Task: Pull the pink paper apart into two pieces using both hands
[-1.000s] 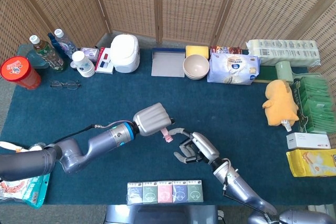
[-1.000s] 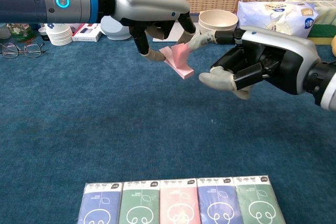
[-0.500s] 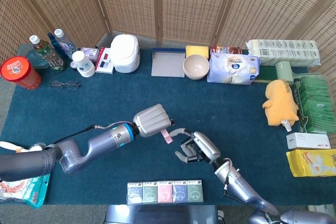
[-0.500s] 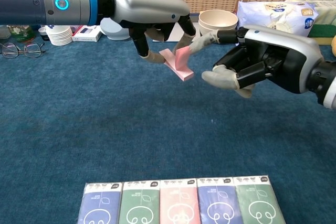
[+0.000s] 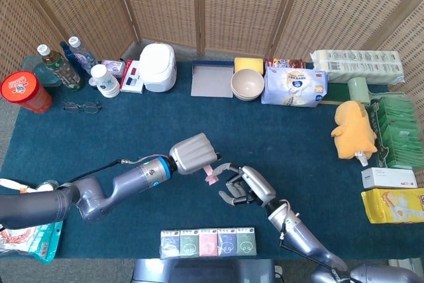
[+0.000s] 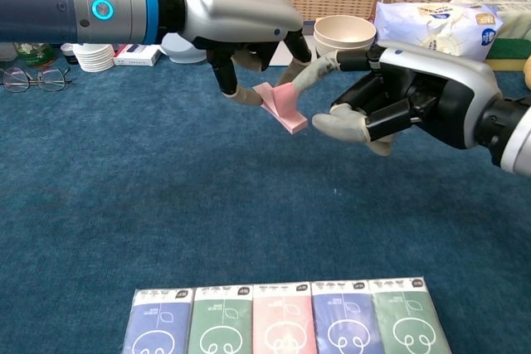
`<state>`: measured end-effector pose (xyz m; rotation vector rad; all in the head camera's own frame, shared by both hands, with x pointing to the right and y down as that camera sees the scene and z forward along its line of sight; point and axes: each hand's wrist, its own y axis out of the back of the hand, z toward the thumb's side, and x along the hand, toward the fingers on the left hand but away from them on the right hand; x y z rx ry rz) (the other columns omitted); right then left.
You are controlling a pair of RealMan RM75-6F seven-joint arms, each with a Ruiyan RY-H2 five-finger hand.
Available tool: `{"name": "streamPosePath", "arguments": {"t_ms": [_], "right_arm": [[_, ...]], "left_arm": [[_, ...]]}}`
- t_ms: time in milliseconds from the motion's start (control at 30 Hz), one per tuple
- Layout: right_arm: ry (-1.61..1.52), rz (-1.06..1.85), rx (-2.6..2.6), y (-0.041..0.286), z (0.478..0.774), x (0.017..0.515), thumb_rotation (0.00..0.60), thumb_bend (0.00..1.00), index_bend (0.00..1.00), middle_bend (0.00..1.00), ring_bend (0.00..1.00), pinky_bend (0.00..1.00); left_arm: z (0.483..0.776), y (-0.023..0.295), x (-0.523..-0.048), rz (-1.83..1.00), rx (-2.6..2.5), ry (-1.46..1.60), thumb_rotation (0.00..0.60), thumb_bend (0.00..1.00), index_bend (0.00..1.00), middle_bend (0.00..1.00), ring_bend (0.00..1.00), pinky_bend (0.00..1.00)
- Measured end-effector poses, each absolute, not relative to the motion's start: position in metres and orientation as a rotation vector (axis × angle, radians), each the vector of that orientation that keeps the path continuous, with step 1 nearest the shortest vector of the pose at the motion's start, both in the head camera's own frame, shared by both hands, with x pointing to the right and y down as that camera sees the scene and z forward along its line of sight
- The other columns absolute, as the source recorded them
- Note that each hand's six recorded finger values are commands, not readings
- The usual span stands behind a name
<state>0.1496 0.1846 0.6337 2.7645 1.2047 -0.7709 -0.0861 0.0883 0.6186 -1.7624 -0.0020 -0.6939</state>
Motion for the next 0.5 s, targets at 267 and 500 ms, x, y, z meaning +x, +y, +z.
{"name": "streamPosePath", "arguments": {"t_ms": [267,500], "right_arm": [[1.203,-0.772,2.766,0.1840,0.6339,0.1489,0.600,0.39,0.36,0.91,0.88,0.81],[1.202,-0.771,2.767,0.1840,0.6335,0.1488,0.600,0.39,0.38,0.91,0.88,0.81]], "left_arm": [[0.6188,0.0900,-0.0815,-0.694,-1.768,-0.012,0.600,0.39,0.64,1.00,0.96,0.98],[0.6185,0.0897,-0.0796,-0.699,-1.775,-0.010,0.600,0.39,0.64,1.00,0.96,0.98]]}}
